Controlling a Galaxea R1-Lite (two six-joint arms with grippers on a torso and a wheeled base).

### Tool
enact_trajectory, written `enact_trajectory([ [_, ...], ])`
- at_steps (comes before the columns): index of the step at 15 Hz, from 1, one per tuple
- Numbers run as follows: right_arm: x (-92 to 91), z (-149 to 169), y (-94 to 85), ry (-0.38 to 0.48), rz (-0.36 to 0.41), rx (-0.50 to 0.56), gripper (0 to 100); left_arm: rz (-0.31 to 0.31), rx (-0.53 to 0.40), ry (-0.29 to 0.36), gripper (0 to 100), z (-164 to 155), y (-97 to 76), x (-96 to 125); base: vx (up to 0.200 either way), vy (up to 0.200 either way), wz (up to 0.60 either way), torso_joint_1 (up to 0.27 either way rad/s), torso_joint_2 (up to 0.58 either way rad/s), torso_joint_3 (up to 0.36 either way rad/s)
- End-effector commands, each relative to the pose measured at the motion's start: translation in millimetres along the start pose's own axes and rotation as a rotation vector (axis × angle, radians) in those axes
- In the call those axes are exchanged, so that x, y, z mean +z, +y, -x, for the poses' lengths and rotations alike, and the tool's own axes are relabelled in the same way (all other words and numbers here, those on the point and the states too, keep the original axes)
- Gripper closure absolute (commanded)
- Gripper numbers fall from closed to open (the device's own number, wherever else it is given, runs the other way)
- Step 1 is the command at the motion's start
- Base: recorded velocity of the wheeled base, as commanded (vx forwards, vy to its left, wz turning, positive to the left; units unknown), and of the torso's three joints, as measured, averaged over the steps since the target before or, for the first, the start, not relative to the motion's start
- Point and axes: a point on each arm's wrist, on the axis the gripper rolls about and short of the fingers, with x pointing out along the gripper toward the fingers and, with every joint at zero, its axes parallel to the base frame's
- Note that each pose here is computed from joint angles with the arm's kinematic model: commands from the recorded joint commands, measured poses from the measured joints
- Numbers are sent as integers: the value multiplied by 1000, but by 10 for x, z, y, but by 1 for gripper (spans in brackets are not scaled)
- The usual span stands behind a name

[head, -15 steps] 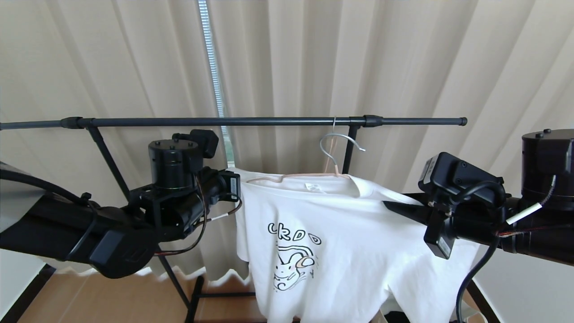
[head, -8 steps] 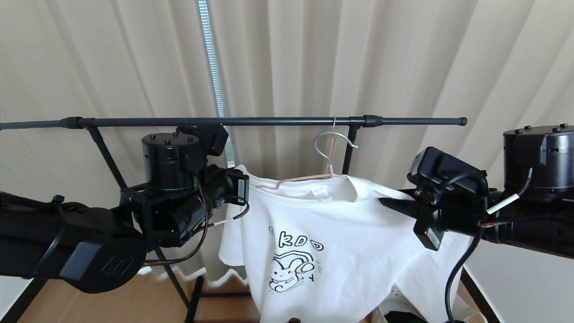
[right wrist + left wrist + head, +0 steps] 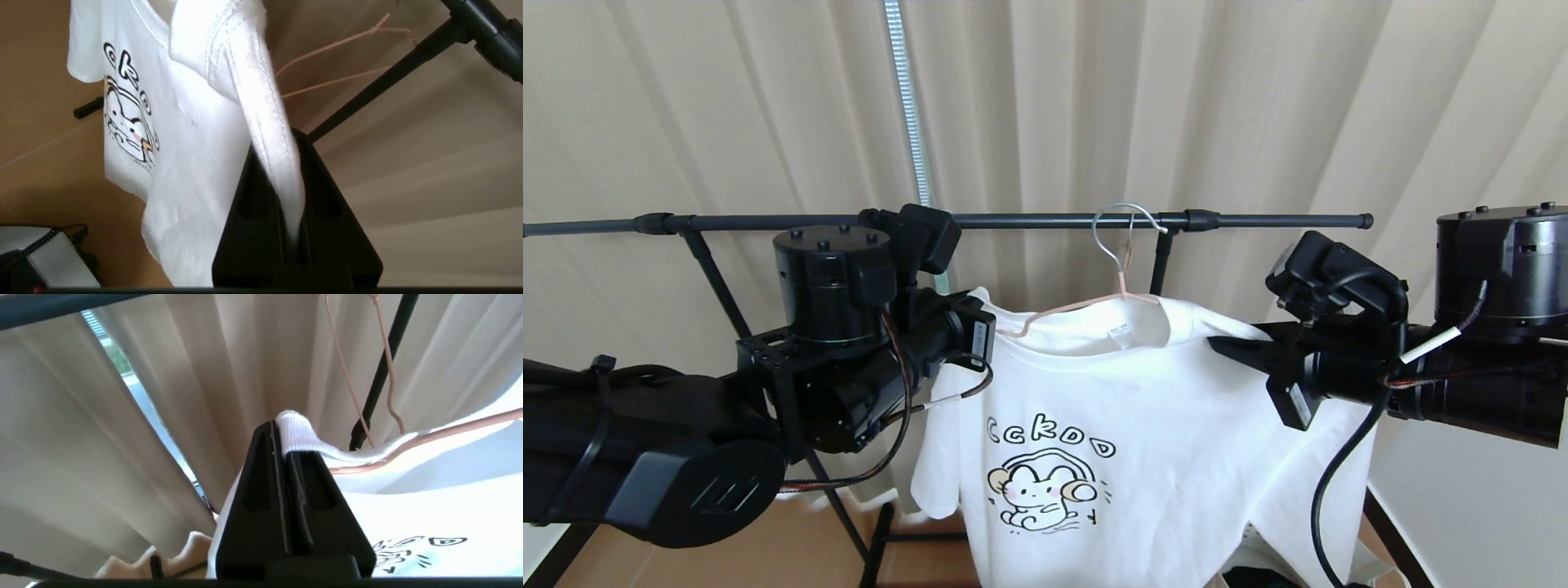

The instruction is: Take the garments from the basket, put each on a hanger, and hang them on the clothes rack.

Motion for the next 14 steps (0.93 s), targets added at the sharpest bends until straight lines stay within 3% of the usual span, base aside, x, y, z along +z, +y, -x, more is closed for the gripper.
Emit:
enact_trajectory([
  [1,-15,-86,-7,5,-6,-11,100,-10,18,-15,100,18,6,48,0,0,0,0,0,0],
  [5,69,136,-102,-64,-8,-61,100,-21,135,-12,100,-51,156,72,0,0,0,0,0,0],
  [9,106,162,-89,-86,-54,-60,100,-40,134,-3,100,-83,130,47,0,0,0,0,0,0],
  [14,75,-51,35,-47,-65,-6,100,-47,89,-18,100,-14,-15,84,0,0,0,0,0,0],
])
